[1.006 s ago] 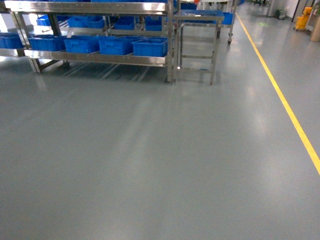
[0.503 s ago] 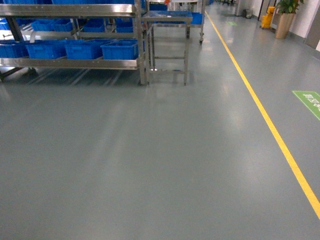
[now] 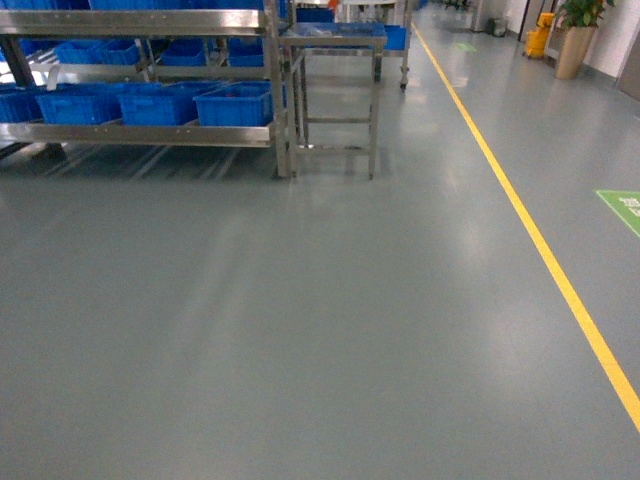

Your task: Pick blue part to blue bin on bottom shelf

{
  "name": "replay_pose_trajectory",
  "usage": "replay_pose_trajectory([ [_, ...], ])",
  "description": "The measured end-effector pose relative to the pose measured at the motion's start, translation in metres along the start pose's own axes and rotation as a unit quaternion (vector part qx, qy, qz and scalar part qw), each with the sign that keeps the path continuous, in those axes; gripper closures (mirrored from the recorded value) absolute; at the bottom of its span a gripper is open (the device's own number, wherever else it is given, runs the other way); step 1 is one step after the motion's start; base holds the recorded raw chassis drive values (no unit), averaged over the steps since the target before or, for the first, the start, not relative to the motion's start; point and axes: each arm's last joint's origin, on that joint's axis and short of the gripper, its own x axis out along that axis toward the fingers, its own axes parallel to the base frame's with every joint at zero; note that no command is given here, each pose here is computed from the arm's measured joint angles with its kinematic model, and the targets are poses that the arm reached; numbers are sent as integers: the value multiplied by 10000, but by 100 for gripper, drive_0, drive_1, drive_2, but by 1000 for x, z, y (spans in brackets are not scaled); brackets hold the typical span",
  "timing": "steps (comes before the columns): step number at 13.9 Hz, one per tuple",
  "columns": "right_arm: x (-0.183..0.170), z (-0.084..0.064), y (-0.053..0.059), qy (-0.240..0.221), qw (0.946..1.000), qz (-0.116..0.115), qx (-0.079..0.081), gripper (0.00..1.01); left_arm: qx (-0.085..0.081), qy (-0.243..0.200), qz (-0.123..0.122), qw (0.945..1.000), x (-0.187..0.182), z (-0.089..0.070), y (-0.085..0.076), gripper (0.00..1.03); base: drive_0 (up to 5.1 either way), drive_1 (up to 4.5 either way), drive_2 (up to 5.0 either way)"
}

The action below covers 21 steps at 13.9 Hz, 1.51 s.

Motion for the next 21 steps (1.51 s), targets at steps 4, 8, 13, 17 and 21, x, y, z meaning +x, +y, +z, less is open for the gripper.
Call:
replay_pose_trajectory([
  [4, 0, 0, 0, -10, 10000, 0, 0, 3, 2, 5, -7, 10000, 0, 0, 0, 60, 6, 423, -410],
  [8, 0, 0, 0, -17, 10000, 2, 0, 3, 14, 31, 5, 10000, 0, -1, 0, 60, 3, 419, -414],
  [13, 0, 0, 0, -17, 10000, 0, 0, 3, -1, -2, 0, 10000, 0, 0, 0, 60, 5, 422, -412],
  [17, 0, 0, 0, 15, 10000, 0, 0, 3, 9, 24, 5, 10000, 0, 0, 0, 60, -2, 415, -419],
  [21, 0, 0, 0, -6, 10000, 0, 0, 3, 4, 12, -2, 10000, 0, 0, 0, 60, 6, 422, -411],
])
